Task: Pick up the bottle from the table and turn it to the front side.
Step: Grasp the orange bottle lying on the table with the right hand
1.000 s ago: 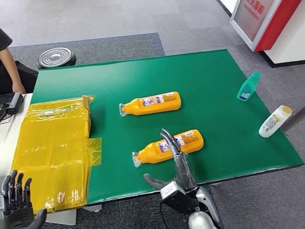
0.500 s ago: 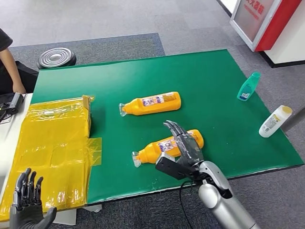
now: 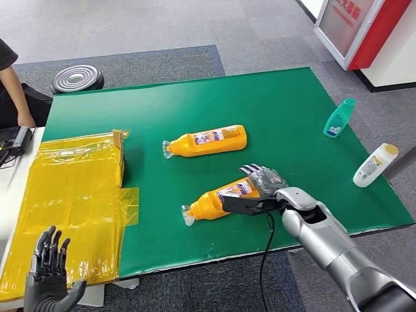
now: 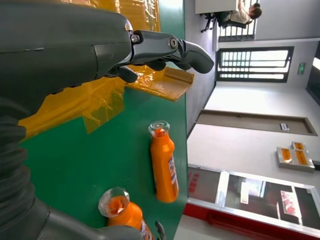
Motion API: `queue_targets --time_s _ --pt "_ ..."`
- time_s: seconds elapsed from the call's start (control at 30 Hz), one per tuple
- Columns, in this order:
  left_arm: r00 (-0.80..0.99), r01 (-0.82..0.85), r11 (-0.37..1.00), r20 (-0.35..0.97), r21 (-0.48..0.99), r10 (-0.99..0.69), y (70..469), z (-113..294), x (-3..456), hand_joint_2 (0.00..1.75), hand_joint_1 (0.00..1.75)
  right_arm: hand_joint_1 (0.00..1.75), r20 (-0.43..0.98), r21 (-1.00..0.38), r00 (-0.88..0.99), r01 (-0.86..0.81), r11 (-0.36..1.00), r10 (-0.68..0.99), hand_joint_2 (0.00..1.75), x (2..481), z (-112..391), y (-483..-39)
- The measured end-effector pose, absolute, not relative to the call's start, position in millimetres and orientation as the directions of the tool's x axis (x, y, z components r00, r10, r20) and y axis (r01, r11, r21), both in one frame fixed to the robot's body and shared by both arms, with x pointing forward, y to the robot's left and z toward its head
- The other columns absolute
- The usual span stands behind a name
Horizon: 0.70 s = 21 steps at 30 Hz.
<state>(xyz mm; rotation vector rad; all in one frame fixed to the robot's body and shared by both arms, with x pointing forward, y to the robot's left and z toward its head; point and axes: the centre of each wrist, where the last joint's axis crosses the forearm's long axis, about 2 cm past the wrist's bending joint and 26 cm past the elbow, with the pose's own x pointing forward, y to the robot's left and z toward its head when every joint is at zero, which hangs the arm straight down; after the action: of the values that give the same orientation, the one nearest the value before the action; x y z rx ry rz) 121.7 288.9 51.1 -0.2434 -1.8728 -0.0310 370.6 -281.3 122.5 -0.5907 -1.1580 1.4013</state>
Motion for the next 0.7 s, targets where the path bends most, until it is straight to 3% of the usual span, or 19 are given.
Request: queue_targets --time_s 0.1,0.4,0.7 --pt "-0.288 0.187 0.977 0.945 -0.102 0.154 289 50 122 1.75 0.0 1.75 0.221 -0.872 -0.213 -0.479 0.095 0.952 1.75 376 120 -287" --pt "-0.285 0.195 0.974 0.944 -0.112 0.166 287 48 125 1.75 0.0 1.75 0.182 -0.848 -0.273 -0.53 0.01 0.945 1.75 388 125 -303" --pt "-0.269 0.186 0.975 0.949 -0.118 0.166 286 45 119 1.75 0.0 1.75 0.262 -0.91 -0.279 -0.389 0.141 0.924 1.75 361 113 -295"
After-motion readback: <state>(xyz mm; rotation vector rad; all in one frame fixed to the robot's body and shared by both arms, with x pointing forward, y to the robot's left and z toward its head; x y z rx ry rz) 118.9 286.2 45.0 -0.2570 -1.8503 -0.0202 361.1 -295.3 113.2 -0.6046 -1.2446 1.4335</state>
